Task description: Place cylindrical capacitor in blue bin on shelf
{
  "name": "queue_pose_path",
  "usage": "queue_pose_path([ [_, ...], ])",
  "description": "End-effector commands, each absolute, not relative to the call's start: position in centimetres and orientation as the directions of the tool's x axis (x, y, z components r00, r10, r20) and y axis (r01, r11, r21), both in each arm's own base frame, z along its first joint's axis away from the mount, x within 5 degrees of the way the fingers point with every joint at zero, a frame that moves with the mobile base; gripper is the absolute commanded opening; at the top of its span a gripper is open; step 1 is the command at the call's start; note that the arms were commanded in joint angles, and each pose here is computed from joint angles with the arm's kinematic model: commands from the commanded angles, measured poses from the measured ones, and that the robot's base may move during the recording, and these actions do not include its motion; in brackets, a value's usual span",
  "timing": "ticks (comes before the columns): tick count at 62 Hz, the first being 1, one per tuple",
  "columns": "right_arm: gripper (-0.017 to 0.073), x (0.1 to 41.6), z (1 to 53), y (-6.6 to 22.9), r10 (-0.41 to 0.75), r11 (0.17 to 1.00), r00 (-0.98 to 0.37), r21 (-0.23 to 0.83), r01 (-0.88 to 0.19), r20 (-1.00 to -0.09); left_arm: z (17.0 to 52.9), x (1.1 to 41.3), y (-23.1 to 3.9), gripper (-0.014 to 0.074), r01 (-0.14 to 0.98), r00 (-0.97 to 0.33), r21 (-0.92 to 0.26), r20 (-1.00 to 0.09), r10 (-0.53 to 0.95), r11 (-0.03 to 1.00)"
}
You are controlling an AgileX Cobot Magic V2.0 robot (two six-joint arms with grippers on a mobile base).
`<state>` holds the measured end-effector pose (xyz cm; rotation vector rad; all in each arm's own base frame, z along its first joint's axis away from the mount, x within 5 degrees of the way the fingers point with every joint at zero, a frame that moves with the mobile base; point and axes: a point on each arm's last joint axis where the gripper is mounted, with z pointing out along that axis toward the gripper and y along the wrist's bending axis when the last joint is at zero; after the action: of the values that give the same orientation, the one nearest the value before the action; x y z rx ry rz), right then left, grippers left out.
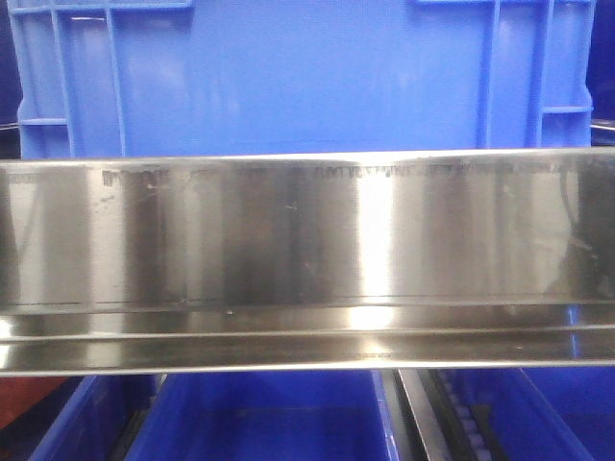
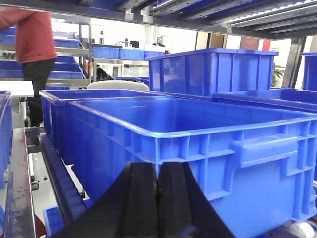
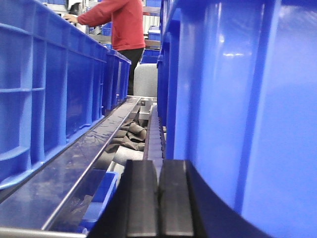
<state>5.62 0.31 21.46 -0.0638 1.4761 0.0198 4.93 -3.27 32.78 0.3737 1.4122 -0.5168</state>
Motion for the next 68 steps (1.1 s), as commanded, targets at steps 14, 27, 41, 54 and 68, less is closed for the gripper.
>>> queue_pose_path([
  [14,-0.0162,5.6,21.6,0.3,-0.027,0.998,0.119,-0.033,-0.046,-0.993,33.0,4.9,-3.1,-0.0111,0.533,0.137,-0.009,-0.986,-0.097,0.846],
  [27,-0.0162,5.6,21.6,0.3,-0.027,0.998,0.119,-0.033,-0.046,-0.993,30.4,5.4,-2.4,-0.0111,0.377,0.243,0.098,-0.97,0.004,0.921],
  [41,-0.0162,5.6,21.6,0.3,-0.027,0.998,0.119,-0.033,-0.046,-0.993,25.6,5.4,-1.2,-0.0111,0.205,0.118,0.16,-0.983,0.138,0.965],
  [54,-0.0162,5.6,21.6,0.3,-0.027,0.998,0.119,-0.033,-0.046,-0.993,22.8,5.2,-0.6,-0.0111,0.127,0.052,0.039,-0.998,0.033,0.991],
  [68,-0.0162,5.6,21.6,0.3,-0.027,0.998,0.119,-0.033,-0.046,-0.993,20.9,5.6,-0.8,-0.0111,0.14,0.034,-0.065,-0.997,-0.07,0.988],
])
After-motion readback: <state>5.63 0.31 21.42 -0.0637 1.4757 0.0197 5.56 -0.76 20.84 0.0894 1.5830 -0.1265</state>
